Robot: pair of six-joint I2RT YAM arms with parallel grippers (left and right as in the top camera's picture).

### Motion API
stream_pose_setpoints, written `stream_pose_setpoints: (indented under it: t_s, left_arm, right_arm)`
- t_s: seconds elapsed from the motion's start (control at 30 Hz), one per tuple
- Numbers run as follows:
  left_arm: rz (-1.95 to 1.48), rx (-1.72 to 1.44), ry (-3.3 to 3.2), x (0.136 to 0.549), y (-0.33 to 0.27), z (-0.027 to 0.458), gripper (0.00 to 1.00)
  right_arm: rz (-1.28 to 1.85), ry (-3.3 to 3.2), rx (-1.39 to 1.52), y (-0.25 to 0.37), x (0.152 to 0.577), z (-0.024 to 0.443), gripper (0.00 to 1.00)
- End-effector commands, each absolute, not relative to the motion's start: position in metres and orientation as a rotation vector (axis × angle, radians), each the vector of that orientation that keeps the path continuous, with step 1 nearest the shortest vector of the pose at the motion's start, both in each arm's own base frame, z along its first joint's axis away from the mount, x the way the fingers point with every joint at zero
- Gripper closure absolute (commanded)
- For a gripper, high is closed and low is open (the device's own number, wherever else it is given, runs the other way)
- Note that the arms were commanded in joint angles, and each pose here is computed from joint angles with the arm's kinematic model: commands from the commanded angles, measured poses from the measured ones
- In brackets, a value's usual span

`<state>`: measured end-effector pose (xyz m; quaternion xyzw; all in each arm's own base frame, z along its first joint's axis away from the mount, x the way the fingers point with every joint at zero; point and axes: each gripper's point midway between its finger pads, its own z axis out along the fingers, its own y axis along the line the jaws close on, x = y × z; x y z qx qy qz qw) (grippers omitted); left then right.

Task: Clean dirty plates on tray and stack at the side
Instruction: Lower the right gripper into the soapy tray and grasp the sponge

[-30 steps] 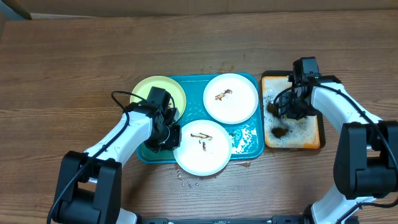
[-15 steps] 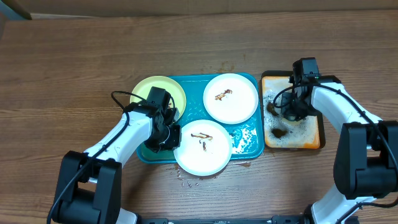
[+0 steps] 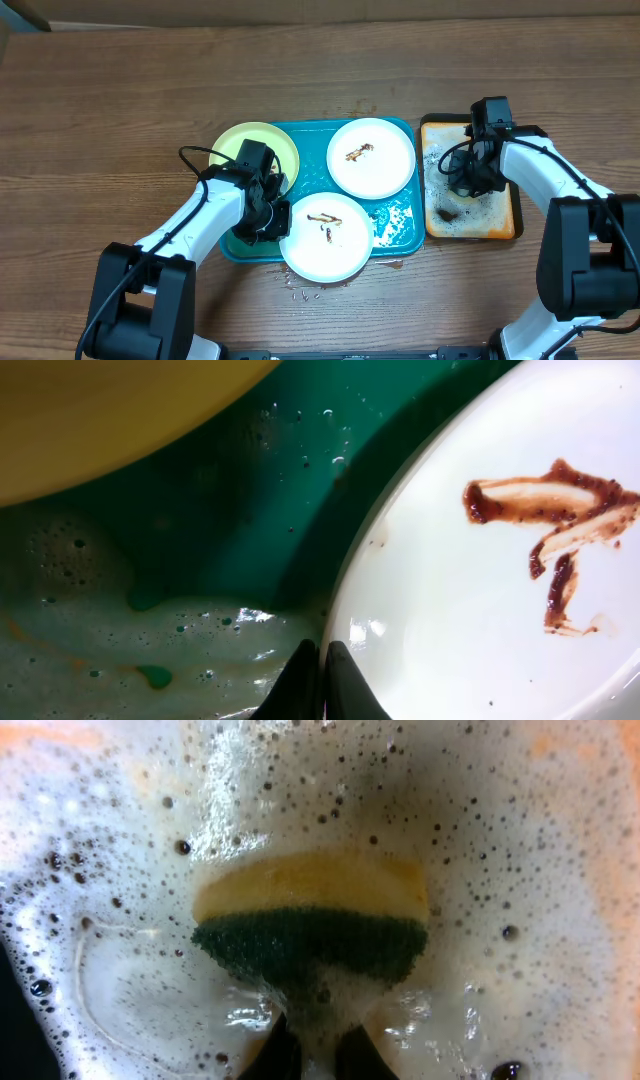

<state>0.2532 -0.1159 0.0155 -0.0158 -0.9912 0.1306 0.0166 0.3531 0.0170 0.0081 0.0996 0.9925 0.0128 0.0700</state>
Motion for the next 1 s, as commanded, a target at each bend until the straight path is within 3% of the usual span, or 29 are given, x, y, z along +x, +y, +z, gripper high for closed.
stream_pose_setpoints:
  t_s: [0.0, 0.2, 0.37, 0.47, 0.6, 0.97]
  left_arm:
    - [0.412, -0.034, -3.087, 0.258, -0.119, 0.018, 0.96]
    - [0.414, -0.035, -3.090, 0.259, -0.120, 0.018, 0.96]
    - [0.414, -0.035, -3.090, 0.259, -0.120, 0.018, 0.96]
    - [0.416, -0.035, -3.094, 0.260, -0.120, 0.018, 0.96]
    - [0.419, -0.037, -3.099, 0.261, -0.120, 0.018, 0.96]
    - [0.419, -0.037, -3.099, 0.261, -0.120, 0.018, 0.96]
  right_arm:
    - [0.069, 2.978, 0.328, 0.019, 0.355, 0.022, 0.96]
    - [0.182, 2.869, 0.302, 0.031, 0.378, 0.086, 0.96]
    - [0.370, 2.808, 0.258, 0.053, 0.372, 0.124, 0.96]
    - [0.397, 2.835, 0.260, 0.056, 0.360, 0.128, 0.96]
    - [0.205, 2.861, 0.472, 0.031, 0.351, 0.118, 0.96]
    - [0.247, 2.854, 0.415, 0.037, 0.355, 0.120, 0.96]
